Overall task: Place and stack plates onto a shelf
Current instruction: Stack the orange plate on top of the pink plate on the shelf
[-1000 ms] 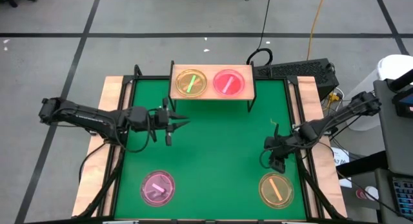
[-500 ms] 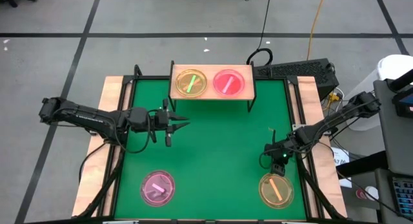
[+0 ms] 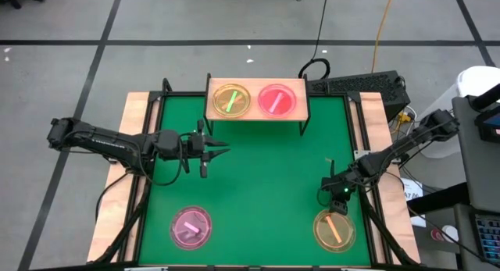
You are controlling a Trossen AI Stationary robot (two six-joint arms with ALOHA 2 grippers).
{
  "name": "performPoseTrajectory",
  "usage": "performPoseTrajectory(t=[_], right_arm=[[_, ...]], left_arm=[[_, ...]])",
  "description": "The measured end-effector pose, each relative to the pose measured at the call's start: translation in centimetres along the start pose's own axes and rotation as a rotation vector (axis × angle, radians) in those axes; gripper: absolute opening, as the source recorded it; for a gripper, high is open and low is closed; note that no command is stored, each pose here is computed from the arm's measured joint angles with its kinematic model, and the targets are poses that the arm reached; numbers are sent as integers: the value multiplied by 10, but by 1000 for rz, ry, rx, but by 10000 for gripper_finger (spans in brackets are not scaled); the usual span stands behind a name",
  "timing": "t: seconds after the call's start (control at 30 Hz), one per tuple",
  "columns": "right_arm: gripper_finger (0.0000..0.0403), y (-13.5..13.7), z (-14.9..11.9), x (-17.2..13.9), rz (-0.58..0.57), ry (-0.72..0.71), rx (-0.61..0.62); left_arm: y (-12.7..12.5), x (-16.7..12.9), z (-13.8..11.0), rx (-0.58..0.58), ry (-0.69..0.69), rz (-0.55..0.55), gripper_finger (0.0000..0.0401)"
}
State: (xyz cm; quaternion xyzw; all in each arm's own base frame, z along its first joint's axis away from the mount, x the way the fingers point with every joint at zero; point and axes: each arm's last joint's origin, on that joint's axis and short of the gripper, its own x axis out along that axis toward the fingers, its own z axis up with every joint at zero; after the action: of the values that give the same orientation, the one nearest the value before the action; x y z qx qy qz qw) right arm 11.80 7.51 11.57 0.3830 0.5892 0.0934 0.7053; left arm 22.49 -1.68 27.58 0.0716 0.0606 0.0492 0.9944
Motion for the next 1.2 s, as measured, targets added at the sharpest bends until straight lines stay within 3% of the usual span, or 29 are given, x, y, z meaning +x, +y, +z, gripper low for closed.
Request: performPoseTrajectory(t=[0.13,0.4,0.77,1.03,1.2], right_arm=[[104,-1,-1,2,-9,11,20],[7,1,0,3,13,3,-15],[0,18,29,-15,173,-360,-195],[4,14,29,-12,177,-287,-147],[51,18,29,-6,195,-271,-146]], left_arm=[[0,0,0,-5,0,0,76],[0,0,0,-7,0,0,76],[0,0,2,2,-14,2,76],[-1,0,1,-17,-6,-2,76],[-1,0,1,-17,-6,-2,76]])
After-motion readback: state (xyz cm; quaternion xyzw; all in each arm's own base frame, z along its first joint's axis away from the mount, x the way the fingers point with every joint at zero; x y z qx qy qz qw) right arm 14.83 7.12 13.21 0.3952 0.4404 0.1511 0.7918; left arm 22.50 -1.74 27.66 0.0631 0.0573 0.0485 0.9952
